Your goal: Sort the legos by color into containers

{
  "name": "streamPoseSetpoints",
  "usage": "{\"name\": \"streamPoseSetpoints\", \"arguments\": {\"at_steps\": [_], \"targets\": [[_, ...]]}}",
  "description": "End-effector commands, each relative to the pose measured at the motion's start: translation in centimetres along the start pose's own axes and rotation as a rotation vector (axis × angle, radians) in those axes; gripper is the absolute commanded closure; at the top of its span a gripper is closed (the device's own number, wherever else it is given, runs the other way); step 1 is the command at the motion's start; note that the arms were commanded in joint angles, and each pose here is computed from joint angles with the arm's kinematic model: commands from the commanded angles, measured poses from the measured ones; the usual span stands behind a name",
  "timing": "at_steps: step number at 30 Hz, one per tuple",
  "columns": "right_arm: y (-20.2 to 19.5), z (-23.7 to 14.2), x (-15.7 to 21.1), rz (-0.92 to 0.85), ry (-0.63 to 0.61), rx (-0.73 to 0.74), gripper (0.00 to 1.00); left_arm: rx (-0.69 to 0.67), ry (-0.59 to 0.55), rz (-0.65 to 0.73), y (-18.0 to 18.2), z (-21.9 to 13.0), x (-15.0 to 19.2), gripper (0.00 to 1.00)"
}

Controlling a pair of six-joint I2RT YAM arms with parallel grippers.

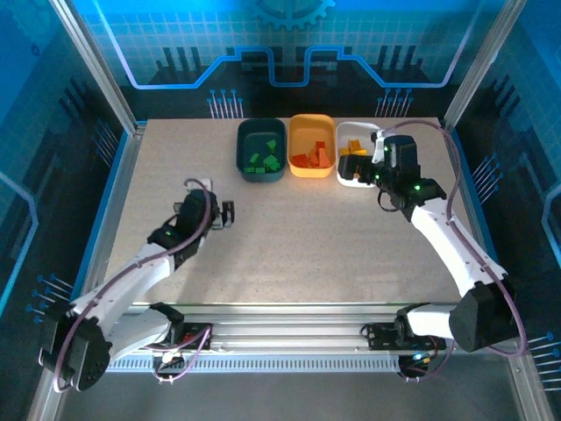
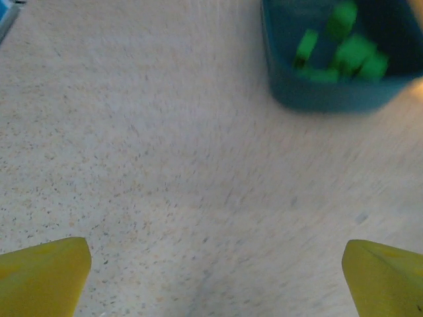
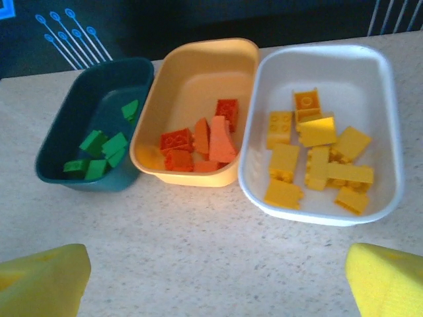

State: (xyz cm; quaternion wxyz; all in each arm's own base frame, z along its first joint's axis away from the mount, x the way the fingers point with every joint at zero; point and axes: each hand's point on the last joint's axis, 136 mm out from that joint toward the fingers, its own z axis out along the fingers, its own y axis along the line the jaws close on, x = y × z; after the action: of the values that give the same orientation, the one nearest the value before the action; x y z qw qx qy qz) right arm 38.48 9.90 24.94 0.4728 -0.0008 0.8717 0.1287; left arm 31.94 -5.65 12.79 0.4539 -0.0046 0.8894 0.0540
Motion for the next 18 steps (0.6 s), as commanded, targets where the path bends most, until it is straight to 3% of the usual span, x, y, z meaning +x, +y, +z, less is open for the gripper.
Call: {"name": "streamPoseSetpoints", "arguments": {"at_steps": [1, 4, 9, 11, 14, 18], "targets": [[-0.4, -4.1, -3.4, -0.090, -0.283, 0.026, 0.00, 0.031, -0.281, 0.069, 0.4, 0.2, -5.0, 0.01], [-0.3, -4.2, -2.7, -0.212, -0.463, 0.004, 0.00, 0.020, -0.321, -0.021, 2.1, 1.7, -3.7, 0.01], [-3.7, -0.3, 2.1, -0.360, -0.219, 0.155, 0.00, 0.022, -0.366, -0.122, 3.8, 4.0, -2.6, 0.01], [-5.1, 0.9, 4.4, -0.409, -0.231, 0.159, 0.00, 0.086, -0.363, -0.069, 3.0, 4.5, -2.8, 0.01], [-7.7, 2.4, 7.5, -0.290, -0.219, 0.179, 0.00, 0.126, -0.347, -0.010, 2.0, 5.4, -2.7, 0.01], [-9.6, 4.4, 9.9, -0.257, -0.205, 0.208, 0.00, -0.021, -0.459, -0.097, 4.8, 5.5, -1.7, 0.01]]}}
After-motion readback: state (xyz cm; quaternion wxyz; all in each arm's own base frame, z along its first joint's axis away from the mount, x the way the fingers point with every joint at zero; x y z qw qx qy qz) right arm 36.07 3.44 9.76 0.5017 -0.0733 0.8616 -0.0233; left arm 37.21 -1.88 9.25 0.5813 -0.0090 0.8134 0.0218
